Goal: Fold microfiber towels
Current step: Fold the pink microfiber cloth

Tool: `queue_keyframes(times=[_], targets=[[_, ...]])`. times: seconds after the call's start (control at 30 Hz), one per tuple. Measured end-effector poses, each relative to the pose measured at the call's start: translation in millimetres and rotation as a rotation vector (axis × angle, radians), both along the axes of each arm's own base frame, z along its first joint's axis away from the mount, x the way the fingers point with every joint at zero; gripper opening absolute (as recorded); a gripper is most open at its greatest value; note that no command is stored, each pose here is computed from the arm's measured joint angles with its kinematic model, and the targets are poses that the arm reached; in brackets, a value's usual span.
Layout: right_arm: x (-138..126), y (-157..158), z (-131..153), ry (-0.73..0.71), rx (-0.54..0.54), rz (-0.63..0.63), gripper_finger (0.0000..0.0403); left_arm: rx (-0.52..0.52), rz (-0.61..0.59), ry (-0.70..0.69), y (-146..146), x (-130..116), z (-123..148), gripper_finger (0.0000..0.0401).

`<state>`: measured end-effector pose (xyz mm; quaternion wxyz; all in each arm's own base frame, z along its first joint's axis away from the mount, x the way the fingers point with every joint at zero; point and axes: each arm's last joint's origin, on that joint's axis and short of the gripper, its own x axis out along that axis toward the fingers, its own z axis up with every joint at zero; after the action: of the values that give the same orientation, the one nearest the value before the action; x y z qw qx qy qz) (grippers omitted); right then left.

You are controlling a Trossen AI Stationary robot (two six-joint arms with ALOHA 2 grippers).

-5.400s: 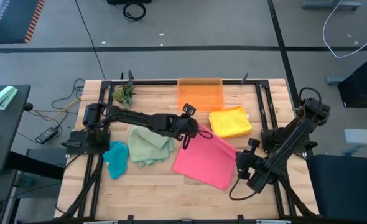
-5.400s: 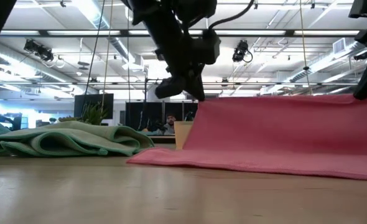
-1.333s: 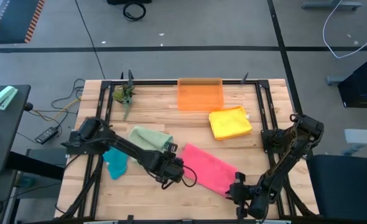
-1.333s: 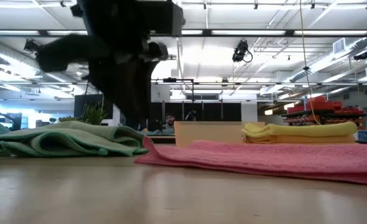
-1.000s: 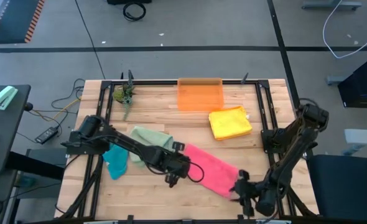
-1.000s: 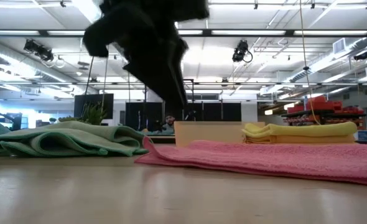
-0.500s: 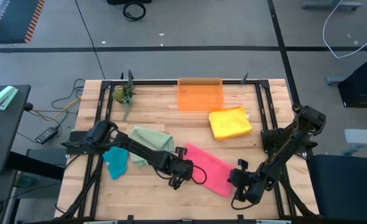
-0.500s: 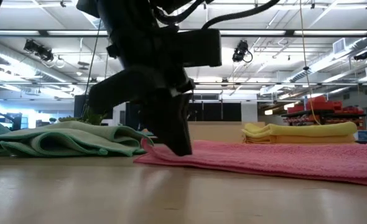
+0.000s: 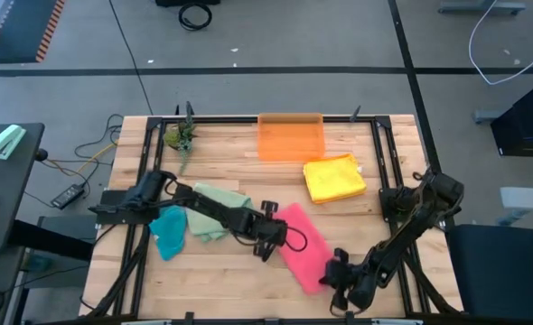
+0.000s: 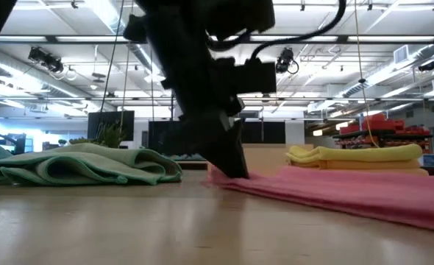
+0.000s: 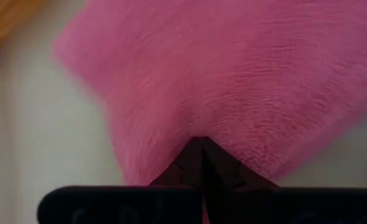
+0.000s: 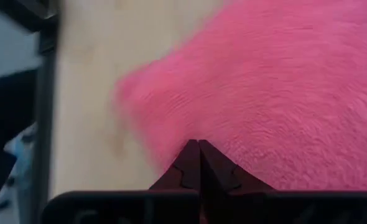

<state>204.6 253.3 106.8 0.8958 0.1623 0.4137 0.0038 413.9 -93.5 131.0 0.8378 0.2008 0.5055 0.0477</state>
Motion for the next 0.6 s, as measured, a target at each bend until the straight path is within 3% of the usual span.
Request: queue_keyframes(times=[0.17, 0.27, 0.37, 0.47, 0.6], targets=[[13, 13, 45, -0.069, -0.091, 0.101, 0.0002, 0.027, 0.028, -0.099, 8, -3, 38, 0.0016], [10, 9, 63, -0.049, -0.18, 0.115, 0.0004, 0.013, -0.013, -0.147, -4, -9, 58, 0.0012], [3, 8, 71, -0.037, -0.234, 0.161, 0.0014, -0.092, -0.108, -0.166, -24, -16, 70, 0.0005], [-6, 6, 64, -0.001, -0.319, 0.225, 0.0027, -0.261, -0.237, -0.166, -52, -18, 68, 0.001], [-18, 3, 55, 0.017, -0.44, 0.318, 0.0053, -0.31, -0.332, -0.178, -88, -18, 42, 0.0031]])
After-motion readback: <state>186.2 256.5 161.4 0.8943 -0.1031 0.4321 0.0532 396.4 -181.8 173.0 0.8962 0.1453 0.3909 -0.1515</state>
